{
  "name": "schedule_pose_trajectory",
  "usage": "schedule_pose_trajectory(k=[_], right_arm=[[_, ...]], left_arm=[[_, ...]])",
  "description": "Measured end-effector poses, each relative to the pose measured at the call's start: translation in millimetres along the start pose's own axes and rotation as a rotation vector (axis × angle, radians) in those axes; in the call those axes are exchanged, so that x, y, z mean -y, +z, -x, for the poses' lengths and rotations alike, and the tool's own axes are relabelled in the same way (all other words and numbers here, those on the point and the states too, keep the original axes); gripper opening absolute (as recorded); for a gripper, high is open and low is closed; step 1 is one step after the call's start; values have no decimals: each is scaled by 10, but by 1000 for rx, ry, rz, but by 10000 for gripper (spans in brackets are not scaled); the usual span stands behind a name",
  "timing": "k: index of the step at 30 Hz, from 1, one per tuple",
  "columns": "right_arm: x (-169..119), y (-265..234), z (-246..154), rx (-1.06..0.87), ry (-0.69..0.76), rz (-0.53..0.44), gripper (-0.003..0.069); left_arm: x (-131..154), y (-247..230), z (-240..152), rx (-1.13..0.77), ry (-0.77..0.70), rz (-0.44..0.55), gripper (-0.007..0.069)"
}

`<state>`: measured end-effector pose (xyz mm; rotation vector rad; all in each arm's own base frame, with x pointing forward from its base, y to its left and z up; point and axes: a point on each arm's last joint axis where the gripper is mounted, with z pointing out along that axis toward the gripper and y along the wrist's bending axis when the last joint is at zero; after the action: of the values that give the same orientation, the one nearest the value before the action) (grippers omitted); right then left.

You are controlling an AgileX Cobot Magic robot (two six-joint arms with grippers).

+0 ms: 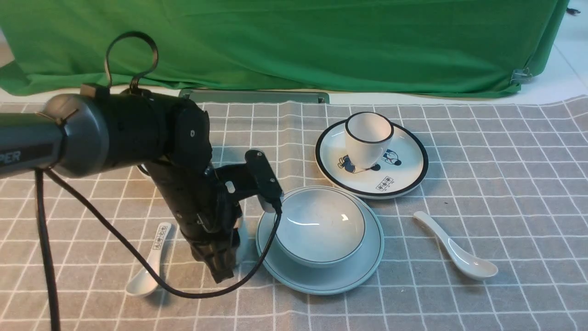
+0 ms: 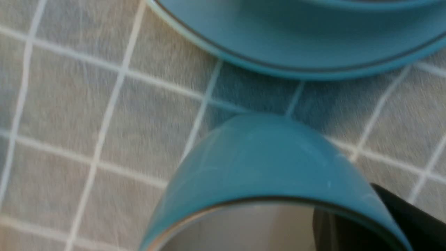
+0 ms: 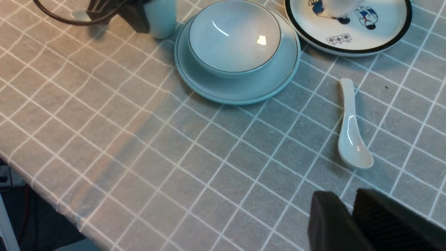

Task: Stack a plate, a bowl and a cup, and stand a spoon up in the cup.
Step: Use the left arm to grab a blue teacup, then use the left arm to put the blue teacup into the blue rice bowl in the middle

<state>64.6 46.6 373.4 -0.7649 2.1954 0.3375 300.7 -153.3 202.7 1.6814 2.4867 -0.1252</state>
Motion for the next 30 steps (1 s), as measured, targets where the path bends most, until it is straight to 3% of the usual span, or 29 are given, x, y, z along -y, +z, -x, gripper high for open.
schedule_pose_trajectory(k=[5,10,18,30], right_arm=[[0,0,1,1,0,0,143],[3,0,12,13,0,-3,143],[-12,-1,-37,-40,4,13,143],[-25,-2,-62,-68,7,27,143]], left_arm=[[84,-612,114,97,-60,56,27],[274,-961,521,230,6,57,27],[372,-339,1070,100,108,-3,27],[217,105,1197,36,116,14,36]])
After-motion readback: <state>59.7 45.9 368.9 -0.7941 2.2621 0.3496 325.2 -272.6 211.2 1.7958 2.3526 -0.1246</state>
